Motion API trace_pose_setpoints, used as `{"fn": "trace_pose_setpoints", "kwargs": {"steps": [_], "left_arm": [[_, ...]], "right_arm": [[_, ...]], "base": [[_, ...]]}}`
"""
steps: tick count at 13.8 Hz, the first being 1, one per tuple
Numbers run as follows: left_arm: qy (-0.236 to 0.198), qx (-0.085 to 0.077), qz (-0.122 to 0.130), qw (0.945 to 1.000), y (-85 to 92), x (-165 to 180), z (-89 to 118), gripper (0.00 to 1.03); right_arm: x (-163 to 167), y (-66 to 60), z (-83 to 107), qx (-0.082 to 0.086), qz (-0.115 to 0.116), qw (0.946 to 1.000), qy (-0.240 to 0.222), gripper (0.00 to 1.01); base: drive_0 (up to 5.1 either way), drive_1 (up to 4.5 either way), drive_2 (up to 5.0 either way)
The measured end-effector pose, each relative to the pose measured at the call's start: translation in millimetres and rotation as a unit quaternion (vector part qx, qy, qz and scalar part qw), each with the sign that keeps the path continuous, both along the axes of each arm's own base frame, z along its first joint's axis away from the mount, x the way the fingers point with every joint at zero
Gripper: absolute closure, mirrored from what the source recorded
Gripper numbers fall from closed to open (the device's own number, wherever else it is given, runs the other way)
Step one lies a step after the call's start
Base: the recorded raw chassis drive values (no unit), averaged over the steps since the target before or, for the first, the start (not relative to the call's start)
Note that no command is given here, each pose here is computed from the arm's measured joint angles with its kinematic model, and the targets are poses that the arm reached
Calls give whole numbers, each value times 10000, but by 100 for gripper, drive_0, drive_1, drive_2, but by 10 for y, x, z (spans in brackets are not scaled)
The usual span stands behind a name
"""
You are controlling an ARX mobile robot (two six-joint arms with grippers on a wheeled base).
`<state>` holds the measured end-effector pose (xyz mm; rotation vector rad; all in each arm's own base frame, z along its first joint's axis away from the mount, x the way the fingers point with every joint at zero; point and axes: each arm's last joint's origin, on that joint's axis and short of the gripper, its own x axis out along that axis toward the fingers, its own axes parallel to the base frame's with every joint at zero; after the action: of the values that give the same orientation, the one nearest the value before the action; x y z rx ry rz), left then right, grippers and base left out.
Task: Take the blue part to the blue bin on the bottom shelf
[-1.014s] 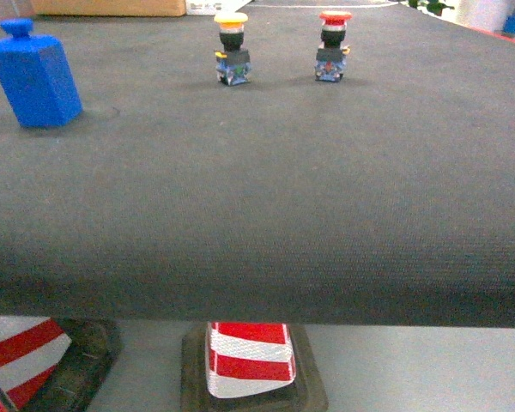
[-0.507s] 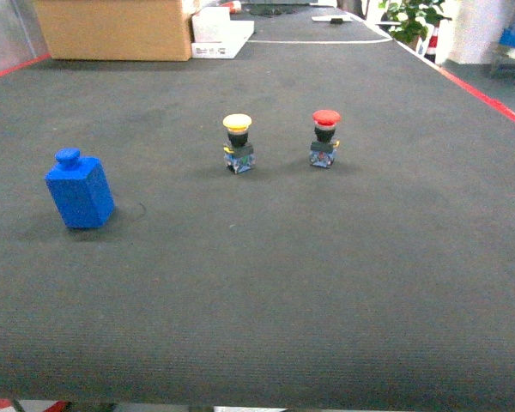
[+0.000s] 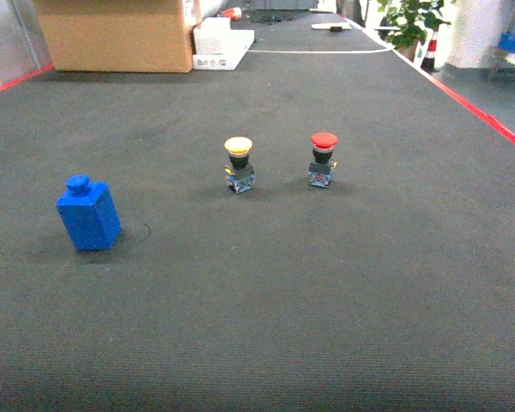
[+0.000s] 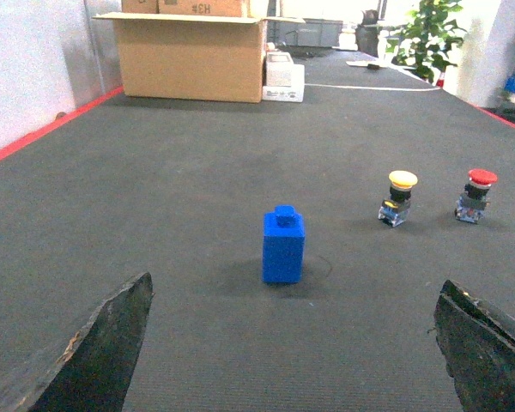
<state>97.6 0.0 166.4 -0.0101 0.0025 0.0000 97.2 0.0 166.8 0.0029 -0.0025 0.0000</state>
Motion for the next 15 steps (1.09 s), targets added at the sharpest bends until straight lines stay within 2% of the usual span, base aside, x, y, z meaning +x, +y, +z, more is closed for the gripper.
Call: {"fn": "trace_pose_setpoints", "kwargs": {"steps": [3, 4, 5, 6, 8, 9, 10, 12, 15], "left_arm": [[0, 0, 2, 10000, 0, 0, 0, 5], [257, -58, 40, 9996, -2, 0, -22, 5], [1729, -457, 398, 9831, -45, 31, 29, 5], [2024, -534, 536, 9764, -117, 200, 175, 5], [1612, -552, 42, 9854, -259, 651, 473, 5], [1504, -434, -31, 9877, -293, 922, 526, 5], [1607, -315, -17, 9865, -306, 1246, 459, 5], [2069, -317, 64, 9778, -268, 1737, 207, 5], [2502, -280, 61, 9678, -217, 2192, -100, 5]], "right_arm": [[0, 0, 0, 0, 0, 10000, -2, 3], [0, 0, 0, 0, 0, 10000, 0, 3], [0, 0, 0, -2, -4, 10000, 2, 3], [0, 0, 1, 0, 4, 10000, -6, 3], [0, 0, 0, -2, 0, 10000, -2, 3], [0, 0, 0, -2, 2, 10000, -2, 3], [0, 0, 1, -2, 0, 10000, -4, 3], [0, 0, 0, -2, 2, 10000, -2, 3], [0, 0, 0, -2, 0, 10000, 0, 3]], "base": [[0, 0, 0], [0, 0, 0], [0, 0, 0], [0, 0, 0], [0, 0, 0], [0, 0, 0], [0, 0, 0], [0, 0, 0], [0, 0, 0]]}}
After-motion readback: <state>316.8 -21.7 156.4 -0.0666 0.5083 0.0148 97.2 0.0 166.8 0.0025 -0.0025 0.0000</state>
